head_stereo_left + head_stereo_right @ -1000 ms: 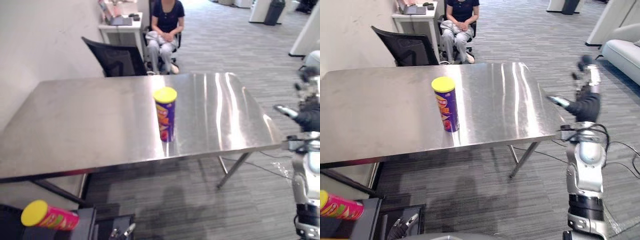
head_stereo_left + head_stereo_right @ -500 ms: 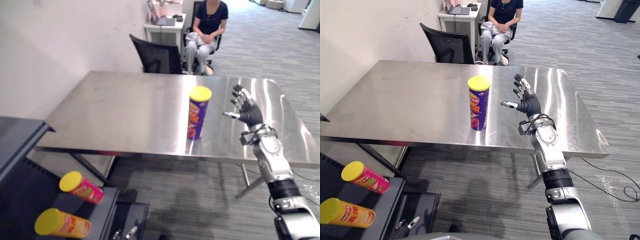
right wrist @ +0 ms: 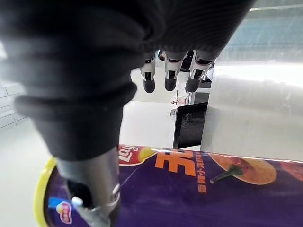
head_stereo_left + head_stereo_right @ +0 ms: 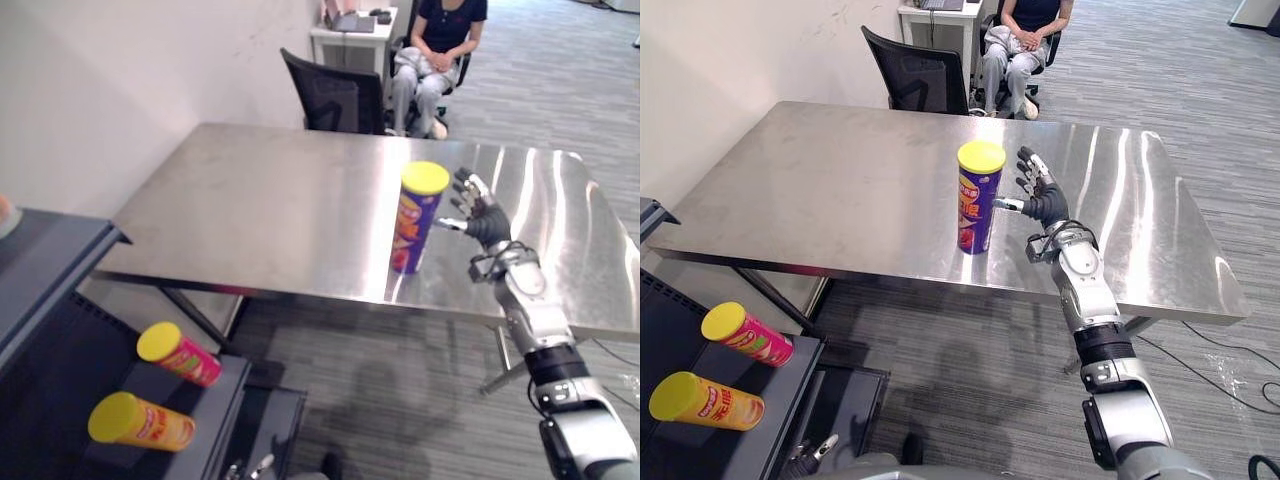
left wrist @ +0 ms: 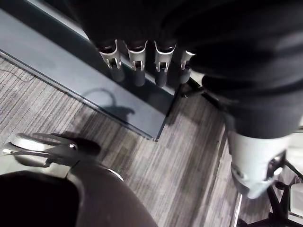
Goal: Put the gum and the chips on the shelf.
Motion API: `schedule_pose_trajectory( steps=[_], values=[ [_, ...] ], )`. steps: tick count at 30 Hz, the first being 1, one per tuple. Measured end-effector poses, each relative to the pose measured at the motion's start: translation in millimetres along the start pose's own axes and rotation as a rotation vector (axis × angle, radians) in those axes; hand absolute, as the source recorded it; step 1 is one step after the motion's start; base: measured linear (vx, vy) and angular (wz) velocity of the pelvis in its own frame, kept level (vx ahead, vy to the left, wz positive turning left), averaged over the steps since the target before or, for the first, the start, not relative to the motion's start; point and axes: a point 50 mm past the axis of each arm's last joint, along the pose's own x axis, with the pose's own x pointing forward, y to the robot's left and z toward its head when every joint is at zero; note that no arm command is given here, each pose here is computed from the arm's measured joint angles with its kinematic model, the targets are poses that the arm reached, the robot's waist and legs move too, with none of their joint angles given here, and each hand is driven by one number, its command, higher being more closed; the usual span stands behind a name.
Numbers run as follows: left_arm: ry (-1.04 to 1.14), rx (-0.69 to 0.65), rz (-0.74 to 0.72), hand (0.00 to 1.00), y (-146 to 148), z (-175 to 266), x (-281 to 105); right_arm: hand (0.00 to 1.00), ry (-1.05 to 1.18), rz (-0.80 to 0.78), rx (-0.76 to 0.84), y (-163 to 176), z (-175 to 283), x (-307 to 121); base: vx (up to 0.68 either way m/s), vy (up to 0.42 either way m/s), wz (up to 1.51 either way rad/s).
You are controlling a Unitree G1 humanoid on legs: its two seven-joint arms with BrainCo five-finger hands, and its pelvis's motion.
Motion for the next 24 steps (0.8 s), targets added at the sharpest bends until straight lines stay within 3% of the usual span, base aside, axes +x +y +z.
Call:
schedule_pose_trajectory(
  steps=[24],
  values=[
    [-0.008, 0.003, -0.004, 0.0, -1, 2, 0, 0.0, 0.07, 0.144, -0.053, 18, -10, 0, 0.0, 0.001, 0.02]
  ],
)
